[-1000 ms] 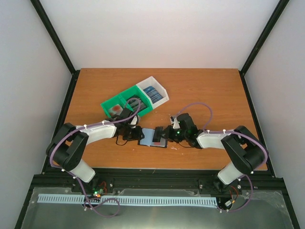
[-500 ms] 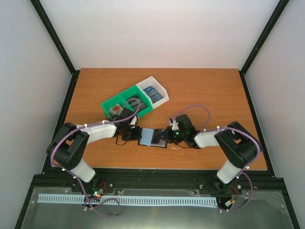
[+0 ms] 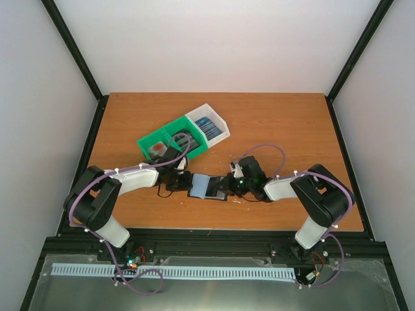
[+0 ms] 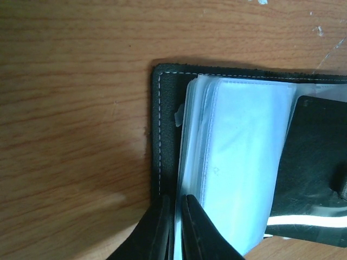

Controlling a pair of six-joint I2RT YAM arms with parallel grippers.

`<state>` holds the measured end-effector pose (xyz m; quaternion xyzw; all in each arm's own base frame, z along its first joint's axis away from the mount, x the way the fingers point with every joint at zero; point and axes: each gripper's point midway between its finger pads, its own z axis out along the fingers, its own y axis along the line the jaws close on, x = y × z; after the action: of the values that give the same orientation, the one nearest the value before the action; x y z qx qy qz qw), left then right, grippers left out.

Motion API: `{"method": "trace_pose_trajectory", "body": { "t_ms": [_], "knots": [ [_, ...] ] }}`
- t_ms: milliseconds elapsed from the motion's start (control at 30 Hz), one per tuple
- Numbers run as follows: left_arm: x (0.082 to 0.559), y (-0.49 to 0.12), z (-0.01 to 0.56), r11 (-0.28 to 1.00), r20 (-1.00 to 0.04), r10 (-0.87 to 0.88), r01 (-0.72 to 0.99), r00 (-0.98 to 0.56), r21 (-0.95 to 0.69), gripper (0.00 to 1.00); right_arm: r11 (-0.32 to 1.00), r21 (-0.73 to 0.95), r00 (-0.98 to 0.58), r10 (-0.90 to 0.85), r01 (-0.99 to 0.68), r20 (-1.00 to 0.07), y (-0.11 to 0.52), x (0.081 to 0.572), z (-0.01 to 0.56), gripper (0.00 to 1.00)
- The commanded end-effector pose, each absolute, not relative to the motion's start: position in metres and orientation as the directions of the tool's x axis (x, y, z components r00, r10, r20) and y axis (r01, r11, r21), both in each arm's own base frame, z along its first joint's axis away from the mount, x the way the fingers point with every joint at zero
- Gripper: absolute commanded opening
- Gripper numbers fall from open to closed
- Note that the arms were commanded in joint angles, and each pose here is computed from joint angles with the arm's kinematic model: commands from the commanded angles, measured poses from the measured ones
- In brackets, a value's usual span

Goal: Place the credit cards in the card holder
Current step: Insert the credit card into the card holder.

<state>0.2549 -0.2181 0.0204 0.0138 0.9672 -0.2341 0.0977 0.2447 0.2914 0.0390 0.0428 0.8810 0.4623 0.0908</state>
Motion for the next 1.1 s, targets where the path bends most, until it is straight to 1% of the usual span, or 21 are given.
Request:
{"method": "trace_pose_trajectory", "body": {
  "t_ms": [0, 433, 867, 1000, 1067],
  "knots": [
    [0.249, -0.215, 0.007, 0.902, -0.157, -0.006, 0.062, -0.988, -0.428, 0.1, 0.525, 0.851, -0.983, 0.151, -0.006, -0.1, 0.299, 0.246, 0.04, 0.03],
    [0.247, -0.216, 0.005, 0.897, -0.148, 0.001, 0.066, -0.989, -0.436, 0.09, 0.471, 0.882, -0.99, 0.137, 0.03, -0.04, 0.312, 0.244, 0.031, 0.03],
    [0.245, -0.216, 0.003, 0.897, -0.142, -0.001, 0.062, -0.99, -0.438, 0.09, 0.419, 0.908, -0.995, 0.089, 0.005, -0.035, 0.338, 0.246, 0.03, 0.03],
    [0.246, -0.216, 0.004, 0.897, -0.145, 0.0, 0.064, -0.989, -0.437, 0.09, 0.442, 0.897, -0.994, 0.092, -0.007, -0.053, 0.338, 0.248, 0.03, 0.06],
    [0.246, -0.216, 0.005, 0.896, -0.148, 0.0, 0.065, -0.989, -0.439, 0.09, 0.475, 0.88, -0.993, 0.1, -0.009, -0.064, 0.333, 0.248, 0.029, 0.12]
  ]
}}
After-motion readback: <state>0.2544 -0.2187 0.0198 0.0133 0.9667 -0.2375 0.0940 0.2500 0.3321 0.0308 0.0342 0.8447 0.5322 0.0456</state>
